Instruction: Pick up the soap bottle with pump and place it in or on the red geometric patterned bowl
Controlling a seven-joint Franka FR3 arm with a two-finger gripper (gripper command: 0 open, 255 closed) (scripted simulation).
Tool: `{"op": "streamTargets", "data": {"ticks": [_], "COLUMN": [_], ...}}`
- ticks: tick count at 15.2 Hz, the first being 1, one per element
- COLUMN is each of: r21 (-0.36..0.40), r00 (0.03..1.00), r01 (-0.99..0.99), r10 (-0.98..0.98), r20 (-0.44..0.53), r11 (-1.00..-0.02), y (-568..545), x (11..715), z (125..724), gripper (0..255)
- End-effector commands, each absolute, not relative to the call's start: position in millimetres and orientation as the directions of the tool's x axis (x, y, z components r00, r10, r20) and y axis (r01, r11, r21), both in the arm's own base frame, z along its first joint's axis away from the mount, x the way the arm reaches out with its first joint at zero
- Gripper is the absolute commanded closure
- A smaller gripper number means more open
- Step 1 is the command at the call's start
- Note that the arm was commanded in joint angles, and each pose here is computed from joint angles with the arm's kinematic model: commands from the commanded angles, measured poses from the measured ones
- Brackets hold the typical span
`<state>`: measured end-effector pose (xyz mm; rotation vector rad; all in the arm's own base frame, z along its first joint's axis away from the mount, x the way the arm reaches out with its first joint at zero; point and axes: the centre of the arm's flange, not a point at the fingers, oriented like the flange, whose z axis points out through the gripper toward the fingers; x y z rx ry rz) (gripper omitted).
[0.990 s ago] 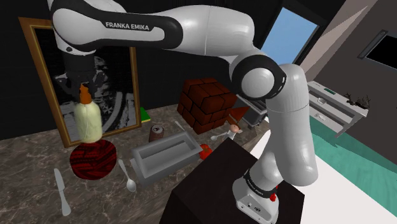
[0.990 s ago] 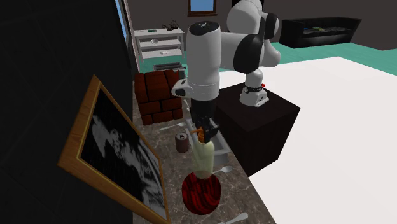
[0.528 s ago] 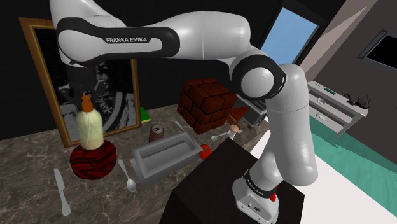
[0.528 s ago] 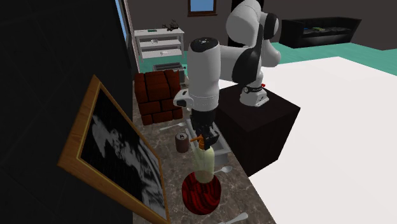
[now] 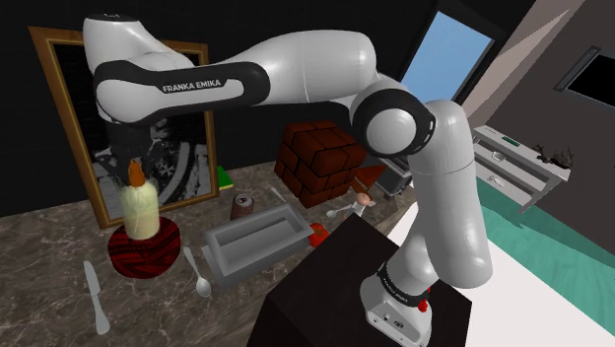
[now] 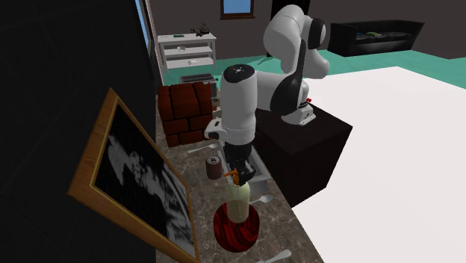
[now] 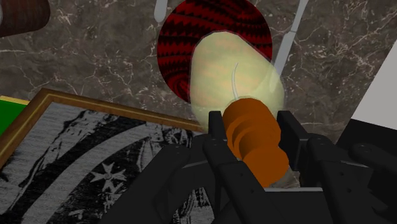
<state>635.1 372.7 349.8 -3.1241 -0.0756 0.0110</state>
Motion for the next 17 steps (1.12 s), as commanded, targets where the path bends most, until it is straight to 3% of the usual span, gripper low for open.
{"op": "streamTargets", "data": {"ticks": [1, 7, 15, 16, 17], "r21": [-0.017, -0.017, -0.017, -0.017, -0.017], "r00": [0.999, 0.999, 0.999, 0.999, 0.999], "r01": [0.048, 0.048, 0.048, 0.048, 0.048], "r10": [0.048, 0.048, 0.048, 0.048, 0.048], "r20": [-0.006, -0.006, -0.006, -0.006, -0.006], "r11": [-0.999, -0.999, -0.999, -0.999, -0.999], "y": [372.6, 372.6, 372.6, 372.5, 372.5], "x": [634.3, 634.3, 634.3, 634.3, 634.2], "z": [339.3, 306.3, 306.3, 306.3, 306.3], "gripper": [255, 255, 255, 0, 0]}}
